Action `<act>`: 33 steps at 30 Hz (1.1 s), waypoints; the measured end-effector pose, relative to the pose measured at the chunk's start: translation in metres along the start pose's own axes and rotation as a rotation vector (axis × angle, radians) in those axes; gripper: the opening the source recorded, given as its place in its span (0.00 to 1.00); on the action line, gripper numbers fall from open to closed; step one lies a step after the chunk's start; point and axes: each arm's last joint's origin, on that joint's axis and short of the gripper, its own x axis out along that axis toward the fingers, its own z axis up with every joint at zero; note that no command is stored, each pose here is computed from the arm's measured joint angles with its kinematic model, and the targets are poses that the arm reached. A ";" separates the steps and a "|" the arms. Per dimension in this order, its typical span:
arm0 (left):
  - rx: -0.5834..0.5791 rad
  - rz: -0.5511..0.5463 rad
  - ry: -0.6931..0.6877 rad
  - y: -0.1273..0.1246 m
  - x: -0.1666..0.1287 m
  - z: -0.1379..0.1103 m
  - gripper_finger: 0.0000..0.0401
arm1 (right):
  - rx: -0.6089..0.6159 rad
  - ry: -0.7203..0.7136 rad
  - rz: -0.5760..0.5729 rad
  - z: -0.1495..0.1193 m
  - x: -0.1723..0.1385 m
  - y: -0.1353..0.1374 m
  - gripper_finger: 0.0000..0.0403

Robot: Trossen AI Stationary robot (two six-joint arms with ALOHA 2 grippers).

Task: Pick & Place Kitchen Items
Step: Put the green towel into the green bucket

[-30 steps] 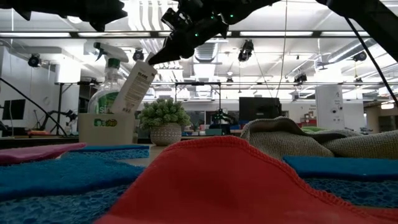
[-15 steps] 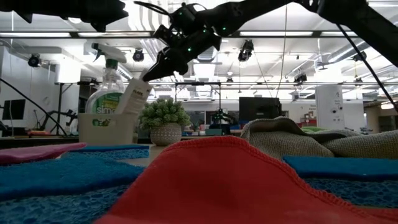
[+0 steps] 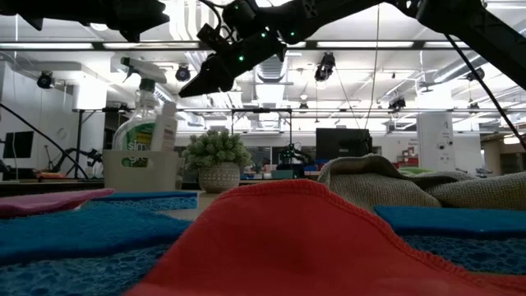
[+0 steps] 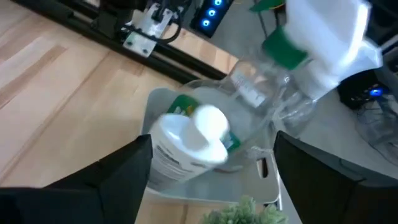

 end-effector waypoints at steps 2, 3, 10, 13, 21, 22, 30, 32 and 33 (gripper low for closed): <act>0.000 0.000 0.000 0.000 0.000 0.000 0.46 | 0.016 0.000 0.001 0.001 0.000 0.001 0.82; 0.000 -0.001 0.000 0.000 0.000 0.000 0.46 | 0.026 -0.001 0.004 0.001 0.000 0.001 0.82; 0.015 -0.046 -0.059 -0.001 -0.003 0.006 0.46 | 0.139 -0.264 0.199 0.007 0.004 0.006 0.74; 0.022 -0.084 -0.104 -0.004 -0.010 0.010 0.46 | 0.161 -0.447 0.290 0.008 0.006 0.010 0.69; 0.010 -0.114 -0.162 -0.012 -0.028 -0.004 0.46 | 0.177 -0.916 0.346 0.007 -0.006 0.030 0.60; 0.002 -0.114 -0.169 -0.013 -0.031 -0.008 0.46 | 0.183 -0.959 0.352 0.006 -0.009 0.034 0.59; -0.109 -0.148 -0.151 -0.023 -0.050 -0.032 0.46 | 0.248 -0.971 0.411 -0.007 -0.031 0.047 0.58; -0.116 -0.158 -0.132 -0.025 -0.052 -0.037 0.46 | 0.229 -0.969 0.396 -0.008 -0.039 0.051 0.58; -0.119 -0.161 -0.124 -0.026 -0.053 -0.038 0.46 | 0.219 -0.970 0.382 -0.008 -0.043 0.053 0.58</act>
